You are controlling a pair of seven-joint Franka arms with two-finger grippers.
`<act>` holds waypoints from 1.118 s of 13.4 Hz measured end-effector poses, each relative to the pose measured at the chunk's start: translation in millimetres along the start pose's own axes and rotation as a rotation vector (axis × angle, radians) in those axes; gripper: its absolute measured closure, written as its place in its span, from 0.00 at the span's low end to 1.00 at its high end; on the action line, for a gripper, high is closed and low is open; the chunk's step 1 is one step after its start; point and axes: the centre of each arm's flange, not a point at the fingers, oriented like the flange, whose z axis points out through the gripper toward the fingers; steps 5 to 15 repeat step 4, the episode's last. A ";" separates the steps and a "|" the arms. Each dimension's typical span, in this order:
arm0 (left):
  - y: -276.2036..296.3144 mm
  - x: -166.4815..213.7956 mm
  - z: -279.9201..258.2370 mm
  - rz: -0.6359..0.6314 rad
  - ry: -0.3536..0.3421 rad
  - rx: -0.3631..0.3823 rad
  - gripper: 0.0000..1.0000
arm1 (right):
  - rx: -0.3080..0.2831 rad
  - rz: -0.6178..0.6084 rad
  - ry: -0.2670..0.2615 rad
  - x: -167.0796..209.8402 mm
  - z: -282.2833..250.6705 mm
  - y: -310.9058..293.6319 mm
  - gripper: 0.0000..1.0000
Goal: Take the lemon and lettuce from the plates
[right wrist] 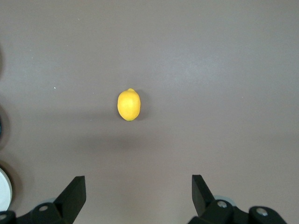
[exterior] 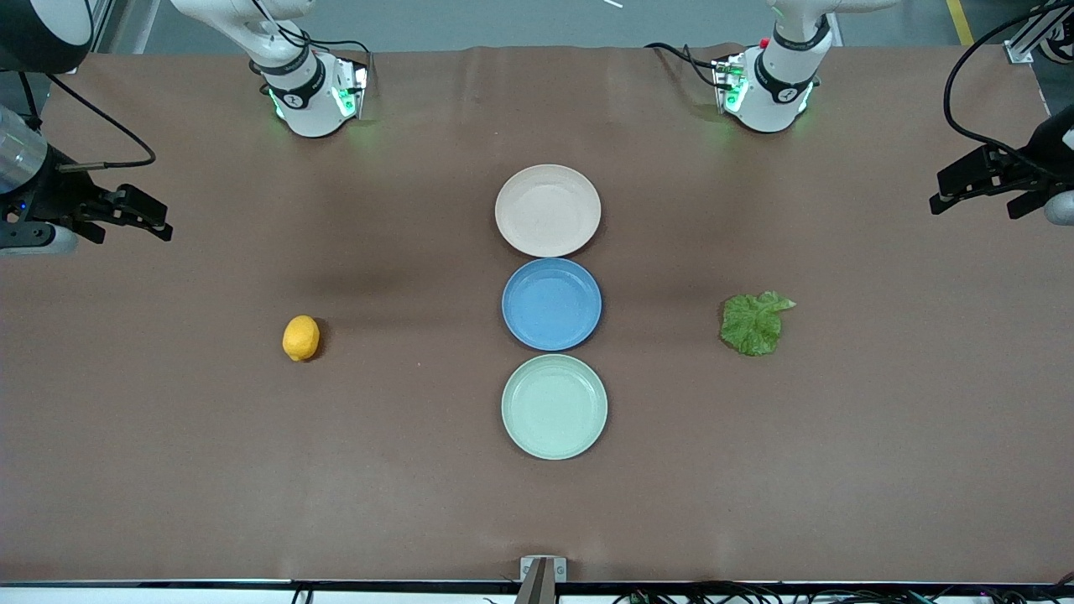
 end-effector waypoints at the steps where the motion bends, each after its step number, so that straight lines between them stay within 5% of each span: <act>1: -0.8 0.4 -0.5 -0.001 0.004 0.002 0.00 | 0.000 0.001 0.000 0.0 0.0 0.4 0.00; 15: -2.6 1.4 -1.6 -0.003 0.015 0.013 0.00 | 0.003 0.003 -0.001 -0.1 0.0 0.8 0.00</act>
